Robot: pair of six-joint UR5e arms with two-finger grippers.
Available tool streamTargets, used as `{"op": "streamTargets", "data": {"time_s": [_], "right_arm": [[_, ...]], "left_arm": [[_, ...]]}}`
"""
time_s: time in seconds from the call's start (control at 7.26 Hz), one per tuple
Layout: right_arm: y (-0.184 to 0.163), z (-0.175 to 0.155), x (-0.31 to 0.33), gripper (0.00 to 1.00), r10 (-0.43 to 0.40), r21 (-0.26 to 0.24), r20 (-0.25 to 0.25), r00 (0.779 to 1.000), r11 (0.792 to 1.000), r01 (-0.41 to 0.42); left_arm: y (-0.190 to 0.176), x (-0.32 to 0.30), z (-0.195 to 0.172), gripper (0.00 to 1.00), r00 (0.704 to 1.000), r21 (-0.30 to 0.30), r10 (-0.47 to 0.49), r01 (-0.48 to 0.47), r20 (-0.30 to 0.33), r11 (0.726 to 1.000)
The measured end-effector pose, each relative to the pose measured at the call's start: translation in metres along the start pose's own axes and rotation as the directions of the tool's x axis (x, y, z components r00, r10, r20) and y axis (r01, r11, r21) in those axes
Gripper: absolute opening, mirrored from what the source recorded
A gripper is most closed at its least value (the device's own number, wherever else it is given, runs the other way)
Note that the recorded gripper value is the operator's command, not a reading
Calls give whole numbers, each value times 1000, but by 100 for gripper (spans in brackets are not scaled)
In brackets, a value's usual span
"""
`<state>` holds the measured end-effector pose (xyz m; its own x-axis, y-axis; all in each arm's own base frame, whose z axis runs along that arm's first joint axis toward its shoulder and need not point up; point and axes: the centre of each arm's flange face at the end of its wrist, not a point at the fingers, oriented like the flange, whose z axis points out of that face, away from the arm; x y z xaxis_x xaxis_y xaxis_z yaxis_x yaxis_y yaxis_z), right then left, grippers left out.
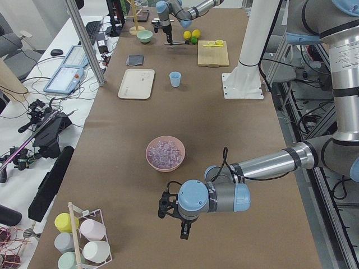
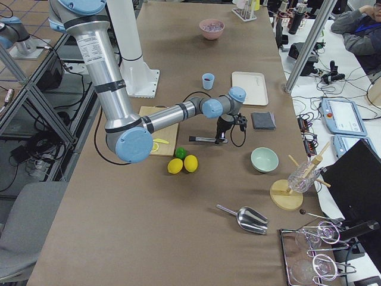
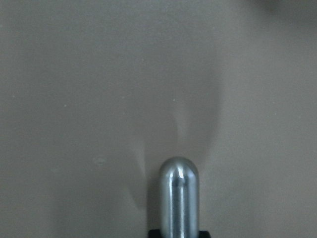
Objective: Mash ice and strawberries in cup
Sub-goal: 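Lower the muddler onto the table and open the right gripper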
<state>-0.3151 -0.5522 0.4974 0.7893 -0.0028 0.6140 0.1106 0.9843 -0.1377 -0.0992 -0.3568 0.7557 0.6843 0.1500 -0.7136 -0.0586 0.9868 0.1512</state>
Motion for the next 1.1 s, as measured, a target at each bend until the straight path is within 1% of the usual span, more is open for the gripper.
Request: {"op": "streamTargets", "data": {"time_s": [0.28,0.41,0.55,1.1], "right_arm": [[-1,6,0,0,1,-7,-9,1000,1000,-1],[-1,8,-1,9,-2,-8,-11,1000,1000,2],[-2,7,-3,99,-7,-7,-11,1000,1000,7],[-3,5,-14,100,-25,4,-14,1000,1000,25]], "left_arm": [[0,0,0,99,1000,2,2,-2,0,1000],[0,0,0,99,1000,2,2,-2,0,1000],[0,0,0,99,1000,2,2,-2,0,1000],[1,-1,2,99,1000,-2,-2,2,0,1000]]}}
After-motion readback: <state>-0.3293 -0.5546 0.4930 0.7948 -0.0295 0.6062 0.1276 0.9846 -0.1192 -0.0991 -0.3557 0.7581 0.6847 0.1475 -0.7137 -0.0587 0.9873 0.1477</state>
